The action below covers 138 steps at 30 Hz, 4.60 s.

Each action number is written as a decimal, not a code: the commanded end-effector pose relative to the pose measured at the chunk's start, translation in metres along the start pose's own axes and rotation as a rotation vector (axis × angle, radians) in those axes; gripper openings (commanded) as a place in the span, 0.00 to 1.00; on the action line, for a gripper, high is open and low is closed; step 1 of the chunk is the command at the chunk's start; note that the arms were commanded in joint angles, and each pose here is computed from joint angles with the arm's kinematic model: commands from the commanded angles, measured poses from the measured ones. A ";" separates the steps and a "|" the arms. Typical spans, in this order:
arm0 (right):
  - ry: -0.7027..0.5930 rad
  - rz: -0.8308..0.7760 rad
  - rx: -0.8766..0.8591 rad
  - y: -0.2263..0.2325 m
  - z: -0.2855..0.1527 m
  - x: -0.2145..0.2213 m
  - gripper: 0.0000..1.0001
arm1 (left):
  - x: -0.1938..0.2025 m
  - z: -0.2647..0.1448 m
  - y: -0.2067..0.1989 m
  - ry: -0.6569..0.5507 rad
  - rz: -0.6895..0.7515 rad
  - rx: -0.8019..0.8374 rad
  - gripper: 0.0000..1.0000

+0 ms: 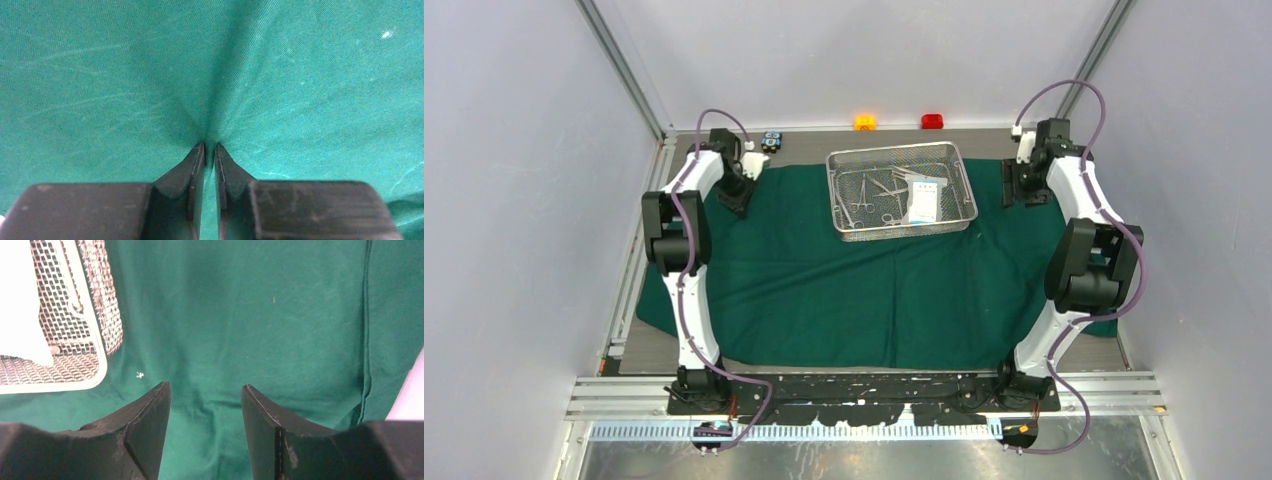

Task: Open and lay out the surgical kit
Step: Smooth out the surgical kit at the center of the board.

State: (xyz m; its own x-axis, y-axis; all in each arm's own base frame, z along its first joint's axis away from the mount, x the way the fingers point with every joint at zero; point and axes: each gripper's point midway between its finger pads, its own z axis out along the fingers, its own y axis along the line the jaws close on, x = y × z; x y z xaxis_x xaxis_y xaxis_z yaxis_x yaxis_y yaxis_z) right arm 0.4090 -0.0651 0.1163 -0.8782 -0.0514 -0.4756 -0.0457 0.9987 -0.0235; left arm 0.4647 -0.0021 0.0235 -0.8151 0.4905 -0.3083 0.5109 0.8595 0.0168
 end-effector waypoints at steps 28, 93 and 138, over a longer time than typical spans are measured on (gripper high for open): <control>0.071 0.062 -0.088 0.027 0.071 -0.022 0.57 | 0.015 -0.006 0.087 0.096 -0.049 -0.235 0.00; 0.130 -0.016 0.428 -0.133 0.136 -0.052 0.32 | 0.042 0.007 0.111 0.150 -0.034 -0.300 0.00; -0.096 -0.002 0.465 -0.152 0.077 -0.115 0.45 | 0.062 0.014 0.103 0.184 -0.109 -0.248 0.00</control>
State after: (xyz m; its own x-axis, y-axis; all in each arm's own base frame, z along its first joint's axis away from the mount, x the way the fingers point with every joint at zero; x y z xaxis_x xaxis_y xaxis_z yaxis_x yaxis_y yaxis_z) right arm 0.5429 -0.2515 0.0601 -0.9089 -0.1154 -0.4007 0.1436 0.8155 -0.5607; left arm 0.5002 0.0930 0.0259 -0.8570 0.4467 -0.2570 0.3803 0.8847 0.2696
